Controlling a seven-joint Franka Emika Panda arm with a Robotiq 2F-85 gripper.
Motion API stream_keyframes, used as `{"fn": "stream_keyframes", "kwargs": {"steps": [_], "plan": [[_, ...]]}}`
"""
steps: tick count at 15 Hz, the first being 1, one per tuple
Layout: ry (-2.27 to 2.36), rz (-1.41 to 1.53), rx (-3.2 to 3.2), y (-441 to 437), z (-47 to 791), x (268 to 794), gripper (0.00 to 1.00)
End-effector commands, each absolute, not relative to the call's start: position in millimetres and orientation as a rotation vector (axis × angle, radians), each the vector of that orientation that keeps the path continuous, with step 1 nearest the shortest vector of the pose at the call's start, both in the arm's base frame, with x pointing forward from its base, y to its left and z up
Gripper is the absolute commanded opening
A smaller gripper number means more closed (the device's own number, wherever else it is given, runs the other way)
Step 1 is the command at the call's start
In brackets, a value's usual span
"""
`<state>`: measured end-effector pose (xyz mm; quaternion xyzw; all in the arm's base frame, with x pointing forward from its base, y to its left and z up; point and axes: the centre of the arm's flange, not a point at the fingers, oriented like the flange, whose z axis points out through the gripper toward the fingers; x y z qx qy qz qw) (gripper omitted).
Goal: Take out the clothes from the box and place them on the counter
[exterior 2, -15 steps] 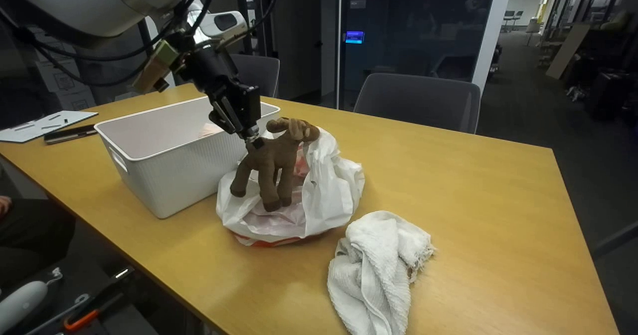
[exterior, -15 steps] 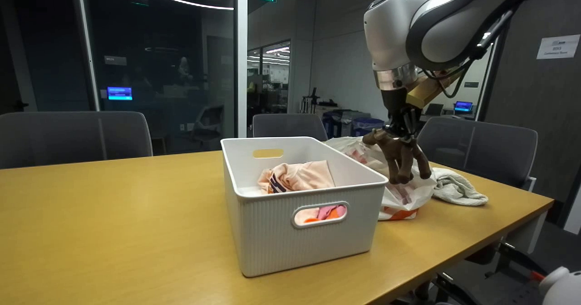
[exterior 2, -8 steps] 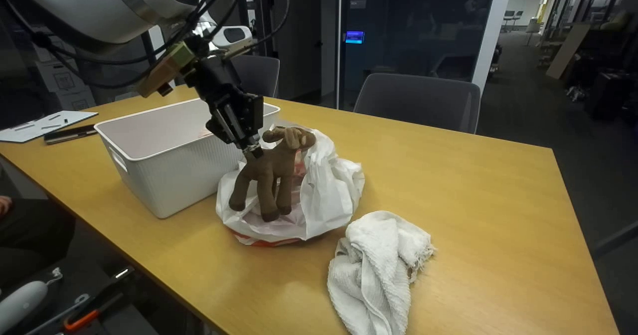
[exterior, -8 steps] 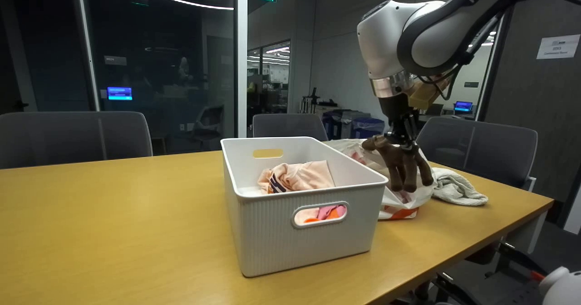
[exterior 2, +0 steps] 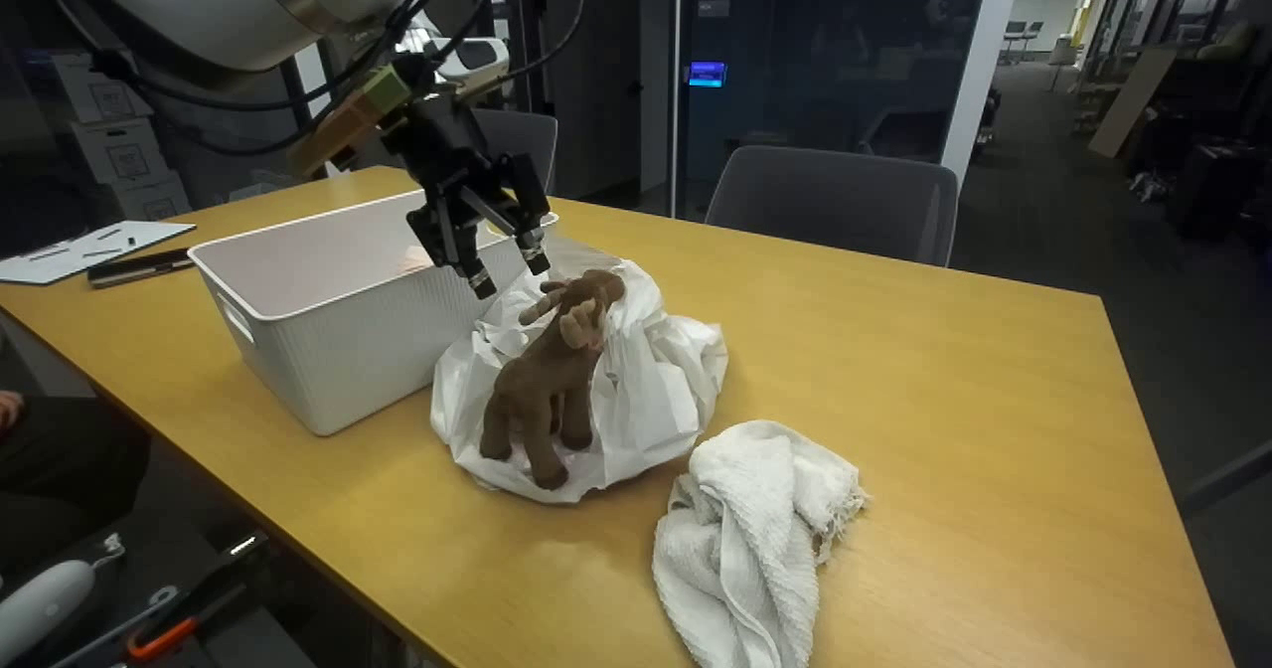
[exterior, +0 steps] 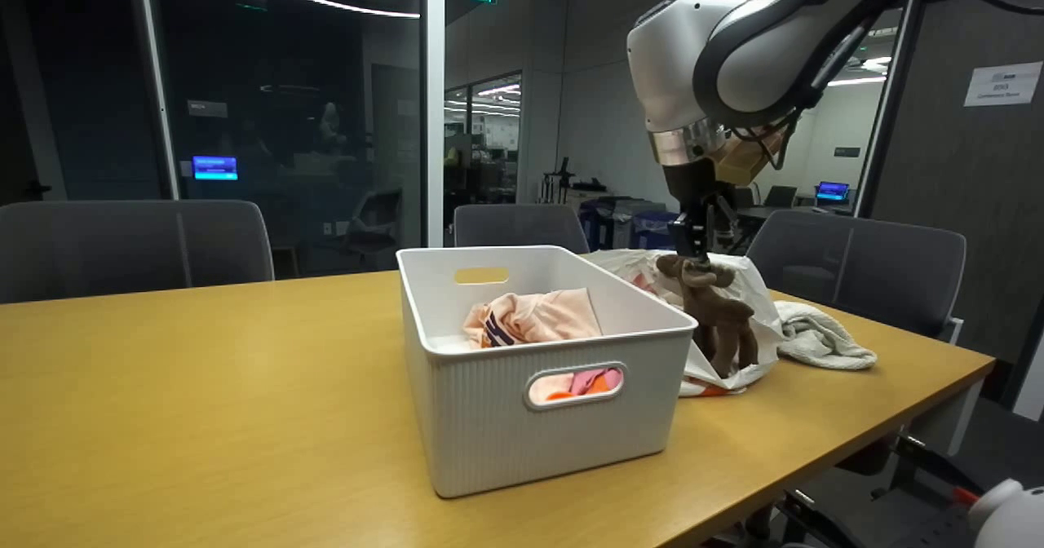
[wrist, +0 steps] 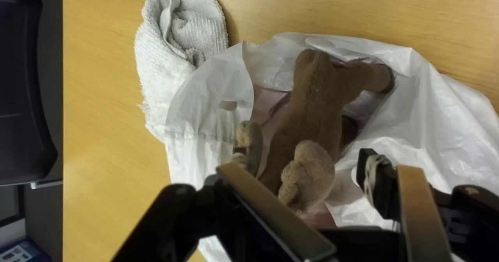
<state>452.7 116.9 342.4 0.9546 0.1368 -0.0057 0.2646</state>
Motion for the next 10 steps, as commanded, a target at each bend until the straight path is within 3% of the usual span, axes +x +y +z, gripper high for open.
{"fn": "stream_keyframes", "kwargs": {"steps": [1, 10], "plan": [[0.426, 0.054, 2.71, 145, 370, 456, 1.0], [0.927, 0.106, 2.994, 254, 371, 464, 1.0]]}}
